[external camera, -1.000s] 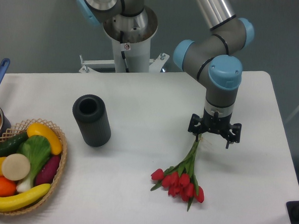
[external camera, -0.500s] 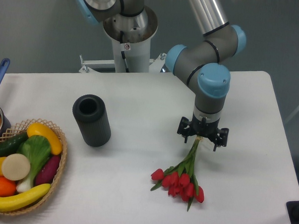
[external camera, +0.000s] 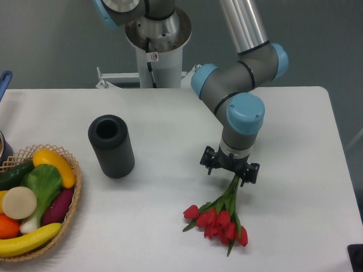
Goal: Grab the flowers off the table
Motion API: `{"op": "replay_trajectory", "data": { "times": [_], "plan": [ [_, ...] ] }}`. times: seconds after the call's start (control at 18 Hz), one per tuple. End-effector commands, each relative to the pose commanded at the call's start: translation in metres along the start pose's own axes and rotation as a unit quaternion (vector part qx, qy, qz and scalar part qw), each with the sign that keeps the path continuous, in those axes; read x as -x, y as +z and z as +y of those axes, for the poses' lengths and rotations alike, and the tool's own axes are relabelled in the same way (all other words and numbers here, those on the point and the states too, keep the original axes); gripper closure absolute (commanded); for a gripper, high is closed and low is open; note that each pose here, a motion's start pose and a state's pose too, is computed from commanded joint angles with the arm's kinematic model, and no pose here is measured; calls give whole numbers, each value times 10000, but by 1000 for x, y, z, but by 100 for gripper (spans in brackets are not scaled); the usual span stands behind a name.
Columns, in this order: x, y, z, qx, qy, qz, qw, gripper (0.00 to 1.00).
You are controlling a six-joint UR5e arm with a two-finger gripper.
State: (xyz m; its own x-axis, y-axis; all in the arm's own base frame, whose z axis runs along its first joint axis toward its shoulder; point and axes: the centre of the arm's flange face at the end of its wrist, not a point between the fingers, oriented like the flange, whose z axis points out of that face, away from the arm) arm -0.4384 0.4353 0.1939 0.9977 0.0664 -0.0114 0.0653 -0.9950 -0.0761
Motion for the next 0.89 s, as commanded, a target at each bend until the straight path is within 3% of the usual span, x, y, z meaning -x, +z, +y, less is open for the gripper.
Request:
{"op": "replay_trajectory", "data": {
  "times": [0.17, 0.22, 0.39, 0.5, 0.89],
  "plan": [
    [2, 5, -1, 30, -2, 16, 10000, 24],
    [3, 6, -1, 35, -2, 22, 10000, 32],
    [3, 8, -1, 37, 12, 39, 10000, 79],
    [4, 5, -2, 7, 22, 23, 10000, 100],
    [17, -28, 8, -176, -145, -186, 9996, 100]
  ]
}}
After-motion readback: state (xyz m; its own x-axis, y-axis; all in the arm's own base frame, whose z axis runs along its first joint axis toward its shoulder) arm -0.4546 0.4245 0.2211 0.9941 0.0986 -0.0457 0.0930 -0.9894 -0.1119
